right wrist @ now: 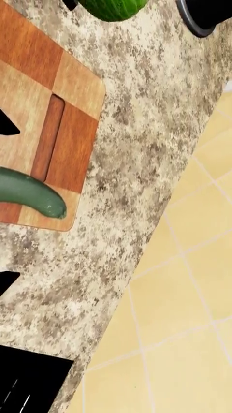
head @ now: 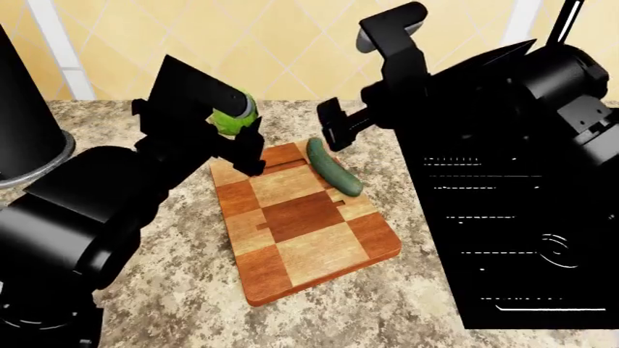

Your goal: Pick the vegetables from the sink and place them on the cutting board.

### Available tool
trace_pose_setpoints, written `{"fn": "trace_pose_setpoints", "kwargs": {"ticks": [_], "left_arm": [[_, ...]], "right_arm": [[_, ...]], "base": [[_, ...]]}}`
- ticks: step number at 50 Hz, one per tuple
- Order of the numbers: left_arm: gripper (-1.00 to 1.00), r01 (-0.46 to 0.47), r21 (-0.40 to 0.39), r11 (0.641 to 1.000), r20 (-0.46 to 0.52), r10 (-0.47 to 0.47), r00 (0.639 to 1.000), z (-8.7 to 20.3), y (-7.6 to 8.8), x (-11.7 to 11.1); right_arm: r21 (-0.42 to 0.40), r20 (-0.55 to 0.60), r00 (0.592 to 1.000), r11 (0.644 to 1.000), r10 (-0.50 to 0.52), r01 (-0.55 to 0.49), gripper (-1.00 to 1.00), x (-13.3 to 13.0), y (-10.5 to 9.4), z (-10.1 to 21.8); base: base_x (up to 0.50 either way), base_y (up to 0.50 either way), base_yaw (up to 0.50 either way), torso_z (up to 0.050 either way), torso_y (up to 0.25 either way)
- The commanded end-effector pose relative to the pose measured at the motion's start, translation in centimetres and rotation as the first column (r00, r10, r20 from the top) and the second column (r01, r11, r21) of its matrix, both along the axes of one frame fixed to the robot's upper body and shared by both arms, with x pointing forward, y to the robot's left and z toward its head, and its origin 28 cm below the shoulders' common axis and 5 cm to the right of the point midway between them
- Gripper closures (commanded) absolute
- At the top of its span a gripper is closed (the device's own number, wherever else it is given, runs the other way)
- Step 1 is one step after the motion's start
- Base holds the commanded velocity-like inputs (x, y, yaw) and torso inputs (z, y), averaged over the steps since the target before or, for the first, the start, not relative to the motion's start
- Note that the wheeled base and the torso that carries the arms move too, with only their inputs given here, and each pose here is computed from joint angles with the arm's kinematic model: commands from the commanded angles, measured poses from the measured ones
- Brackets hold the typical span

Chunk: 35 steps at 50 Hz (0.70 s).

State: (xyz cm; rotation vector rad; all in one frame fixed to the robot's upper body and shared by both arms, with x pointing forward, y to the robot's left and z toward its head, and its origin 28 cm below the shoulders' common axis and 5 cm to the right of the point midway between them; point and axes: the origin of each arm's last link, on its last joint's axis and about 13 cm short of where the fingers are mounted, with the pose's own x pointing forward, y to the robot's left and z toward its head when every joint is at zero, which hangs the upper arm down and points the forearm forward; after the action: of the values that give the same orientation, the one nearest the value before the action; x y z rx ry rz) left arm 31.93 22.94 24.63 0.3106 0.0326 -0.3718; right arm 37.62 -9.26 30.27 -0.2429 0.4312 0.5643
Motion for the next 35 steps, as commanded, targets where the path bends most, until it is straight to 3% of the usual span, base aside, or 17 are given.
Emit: {"fn": "trace_pose_setpoints", "kwargs": {"ticks": [1, 15, 35], "left_arm": [[1.00, 0.032, 0.006, 0.999, -0.074, -0.031, 0.997, -1.7, 0.0, -0.7], [1.00, 0.079, 0.014, 0.997, -0.128, -0.077, 0.989, -3.1, -0.6, -1.0], [1.00, 0.114, -0.033, 0.993, -0.237, -0.119, 0.964, -3.9, -1.4, 0.6]], "right_arm": [[0.007, 0.026, 1.000, 1.000, -0.014, 0.014, -1.00, -0.3, -0.2, 0.7], [0.006, 0.029, 0.999, 1.000, -0.022, 0.021, -1.00, -0.3, -0.2, 0.7], [0.006, 0.026, 0.999, 1.000, -0.024, 0.024, -1.00, -0.1, -0.2, 0.5]], "base": [[0.00, 0.00, 0.00, 0.000, 0.000], [0.00, 0.00, 0.00, 0.000, 0.000], [0.00, 0.00, 0.00, 0.000, 0.001]]}}
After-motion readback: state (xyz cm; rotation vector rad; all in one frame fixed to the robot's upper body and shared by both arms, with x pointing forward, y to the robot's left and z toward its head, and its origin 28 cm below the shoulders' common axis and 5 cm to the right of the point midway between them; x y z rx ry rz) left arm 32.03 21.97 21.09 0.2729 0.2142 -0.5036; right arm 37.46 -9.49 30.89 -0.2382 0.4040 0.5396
